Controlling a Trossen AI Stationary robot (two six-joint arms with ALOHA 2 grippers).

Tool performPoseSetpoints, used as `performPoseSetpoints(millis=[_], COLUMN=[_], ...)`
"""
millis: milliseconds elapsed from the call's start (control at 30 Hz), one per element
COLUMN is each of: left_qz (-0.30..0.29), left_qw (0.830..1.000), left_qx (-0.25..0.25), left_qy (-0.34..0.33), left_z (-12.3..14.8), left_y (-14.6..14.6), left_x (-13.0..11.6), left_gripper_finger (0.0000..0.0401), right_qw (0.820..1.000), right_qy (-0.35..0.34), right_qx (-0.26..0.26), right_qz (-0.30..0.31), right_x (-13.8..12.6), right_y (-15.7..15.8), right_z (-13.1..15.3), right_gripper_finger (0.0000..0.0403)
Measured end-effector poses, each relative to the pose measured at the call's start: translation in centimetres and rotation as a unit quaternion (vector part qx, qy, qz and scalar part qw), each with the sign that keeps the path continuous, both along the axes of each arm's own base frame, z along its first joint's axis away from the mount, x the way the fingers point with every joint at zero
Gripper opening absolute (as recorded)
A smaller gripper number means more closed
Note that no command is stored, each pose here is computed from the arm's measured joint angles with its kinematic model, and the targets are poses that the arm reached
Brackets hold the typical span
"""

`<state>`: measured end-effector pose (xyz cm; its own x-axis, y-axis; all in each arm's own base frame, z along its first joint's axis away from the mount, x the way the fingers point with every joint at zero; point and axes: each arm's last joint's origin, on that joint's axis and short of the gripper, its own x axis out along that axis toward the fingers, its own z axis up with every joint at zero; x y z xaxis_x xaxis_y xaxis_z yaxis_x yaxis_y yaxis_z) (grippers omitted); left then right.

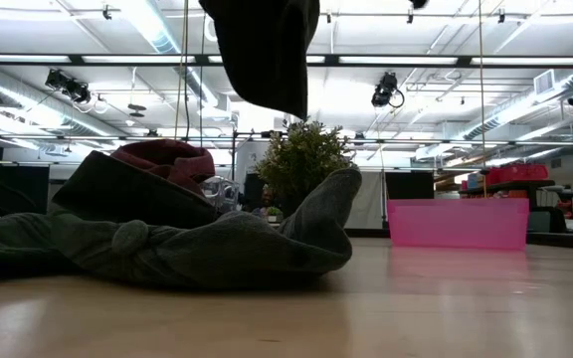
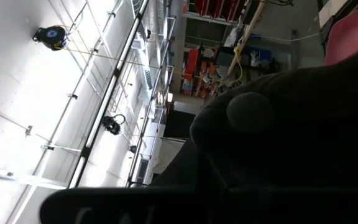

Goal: Pick & Place hat
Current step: Put the right black cap into the red bin

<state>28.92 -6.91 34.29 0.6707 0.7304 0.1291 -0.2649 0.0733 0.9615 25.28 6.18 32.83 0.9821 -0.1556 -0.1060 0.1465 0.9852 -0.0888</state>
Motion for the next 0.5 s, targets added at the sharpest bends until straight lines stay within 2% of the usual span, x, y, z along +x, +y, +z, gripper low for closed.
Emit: performPoseSetpoints(millis=[233, 500], left_qz=[0.008, 0.015], left_qw=[1.000, 1.000], left_qx=[-0.007, -0.011], left_qy=[-0.007, -0.008], left_z=[0.0, 0.0], left_y=[0.4, 0.4], left_x=[0.1, 0.0], left_gripper_finger=[0.0002, 0.0002], right_qw=[0.990, 0.981], right_qy=[0.062, 0.077], right_qx=[-0.104, -0.138], right_qz=[-0.074, -0.111], right_x=[5.6, 9.5], right_y=[1.2, 2.2], right_z=[2.3, 3.1], right_gripper_finger=[0.0266, 0.0331])
